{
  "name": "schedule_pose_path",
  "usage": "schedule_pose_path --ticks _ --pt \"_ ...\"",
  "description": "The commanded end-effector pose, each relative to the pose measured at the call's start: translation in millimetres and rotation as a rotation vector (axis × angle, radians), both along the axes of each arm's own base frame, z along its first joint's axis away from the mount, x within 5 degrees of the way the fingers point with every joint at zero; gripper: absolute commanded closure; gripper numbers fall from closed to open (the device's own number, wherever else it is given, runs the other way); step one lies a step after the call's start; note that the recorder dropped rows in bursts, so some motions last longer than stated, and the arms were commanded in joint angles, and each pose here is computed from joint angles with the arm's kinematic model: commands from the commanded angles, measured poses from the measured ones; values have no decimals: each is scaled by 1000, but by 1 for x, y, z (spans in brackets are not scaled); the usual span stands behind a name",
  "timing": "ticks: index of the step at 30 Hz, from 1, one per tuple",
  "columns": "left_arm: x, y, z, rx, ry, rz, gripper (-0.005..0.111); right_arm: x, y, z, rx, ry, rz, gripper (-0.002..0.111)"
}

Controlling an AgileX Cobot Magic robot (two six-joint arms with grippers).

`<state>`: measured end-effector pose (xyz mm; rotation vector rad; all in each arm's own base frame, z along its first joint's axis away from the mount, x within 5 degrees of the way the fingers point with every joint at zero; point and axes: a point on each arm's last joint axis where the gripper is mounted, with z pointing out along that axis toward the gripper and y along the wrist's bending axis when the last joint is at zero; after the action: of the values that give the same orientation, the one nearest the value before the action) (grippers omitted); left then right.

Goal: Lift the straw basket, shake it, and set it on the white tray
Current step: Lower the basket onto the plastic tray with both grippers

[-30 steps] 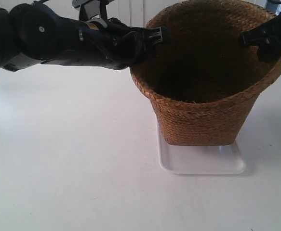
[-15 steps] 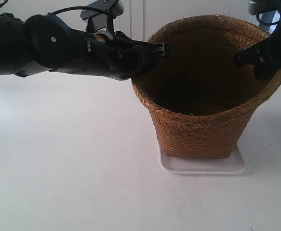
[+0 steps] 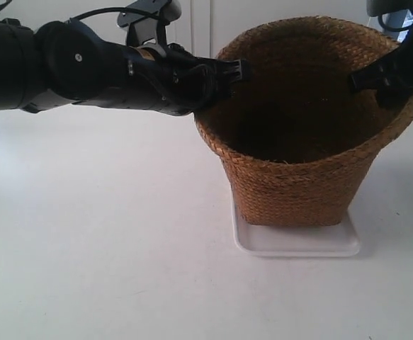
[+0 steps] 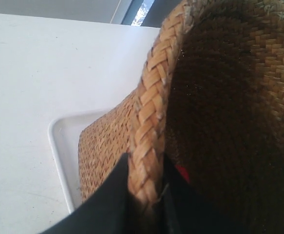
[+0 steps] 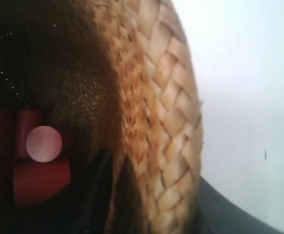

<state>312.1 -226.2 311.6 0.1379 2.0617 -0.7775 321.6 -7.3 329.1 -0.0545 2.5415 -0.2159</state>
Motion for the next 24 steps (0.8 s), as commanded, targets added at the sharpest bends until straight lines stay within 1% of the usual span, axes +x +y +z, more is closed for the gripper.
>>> schedule_pose_path --ticks 1,6,12,16,20,24 --pt "0 -3 6 -16 -25 1 107 1 -7 7 -53 -34 1 108" --pt "2 -5 -3 2 11 -8 107 0 -8 7 -66 -25 0 108" --pt "3 -5 -2 3 -9 -4 107 2 -8 0 -46 -8 -27 108" --pt "3 -4 -3 33 -23 -19 107 0 -8 -11 -50 20 -26 108" --pt "2 -5 -4 36 -15 -24 107 -1 -8 -18 -52 36 -23 108" --pt "2 -5 -4 40 -7 -29 107 -1 -8 -17 -51 28 -21 108"
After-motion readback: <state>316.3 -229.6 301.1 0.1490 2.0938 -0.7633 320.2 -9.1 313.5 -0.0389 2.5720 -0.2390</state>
